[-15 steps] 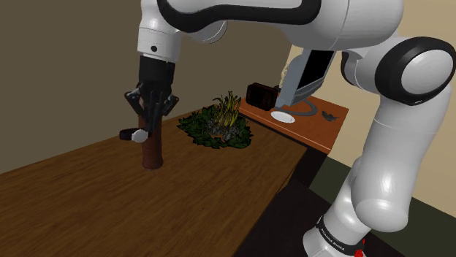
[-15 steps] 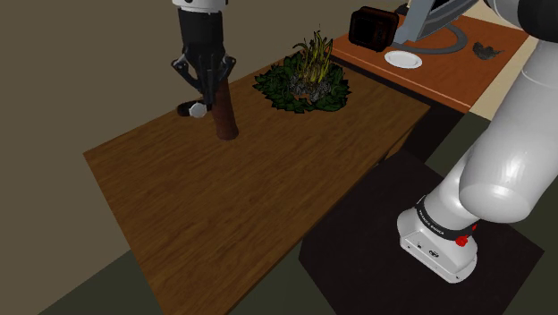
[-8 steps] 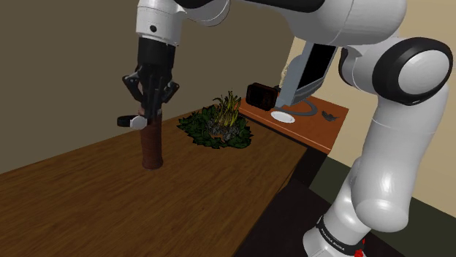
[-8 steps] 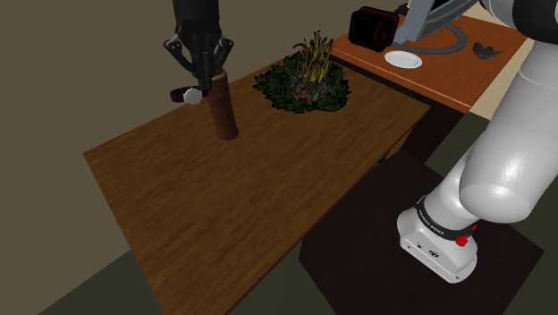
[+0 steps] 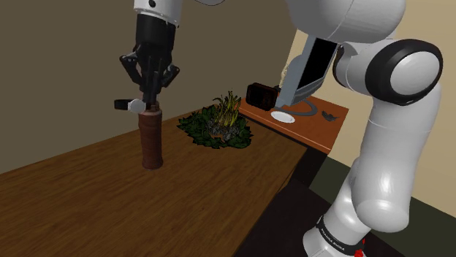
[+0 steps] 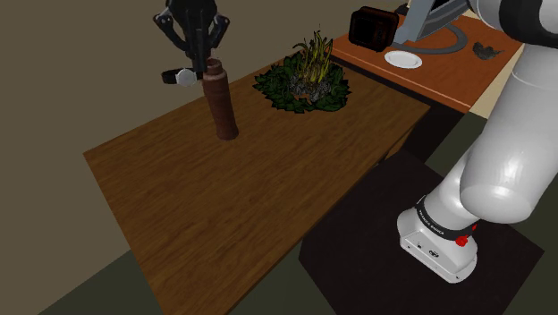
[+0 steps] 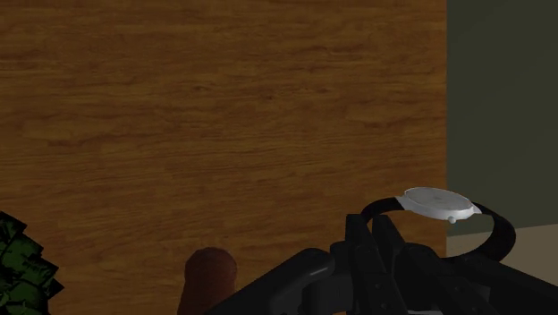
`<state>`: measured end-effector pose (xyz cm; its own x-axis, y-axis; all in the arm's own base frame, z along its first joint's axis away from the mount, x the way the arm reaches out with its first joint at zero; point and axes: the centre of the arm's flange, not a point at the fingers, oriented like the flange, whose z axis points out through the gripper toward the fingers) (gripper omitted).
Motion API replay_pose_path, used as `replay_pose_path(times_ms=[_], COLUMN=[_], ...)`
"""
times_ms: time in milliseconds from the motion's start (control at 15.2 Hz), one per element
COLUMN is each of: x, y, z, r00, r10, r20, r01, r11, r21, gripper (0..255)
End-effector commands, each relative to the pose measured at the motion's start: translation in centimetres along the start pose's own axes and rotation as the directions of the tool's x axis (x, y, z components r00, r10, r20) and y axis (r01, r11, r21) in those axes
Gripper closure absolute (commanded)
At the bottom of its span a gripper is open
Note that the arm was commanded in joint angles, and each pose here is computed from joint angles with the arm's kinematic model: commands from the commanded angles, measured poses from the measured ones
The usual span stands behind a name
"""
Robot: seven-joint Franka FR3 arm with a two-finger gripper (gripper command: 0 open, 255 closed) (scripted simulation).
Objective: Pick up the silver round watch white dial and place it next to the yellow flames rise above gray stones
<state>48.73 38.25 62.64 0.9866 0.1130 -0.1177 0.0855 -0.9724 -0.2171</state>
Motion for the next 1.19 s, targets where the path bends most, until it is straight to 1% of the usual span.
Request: replay_pose_path(times_ms=[0,1122], x=[-0.3,-4.6], y=[1.3,22.9], z=[-0.6,-4.9], r00=[1.0,1.0], r10=[0.0,0.0], r20=[0.001,0.001], r01=[0.0,0.0], r11=[1.0,1.0], r21=[0.0,0.0], gripper=[255,255])
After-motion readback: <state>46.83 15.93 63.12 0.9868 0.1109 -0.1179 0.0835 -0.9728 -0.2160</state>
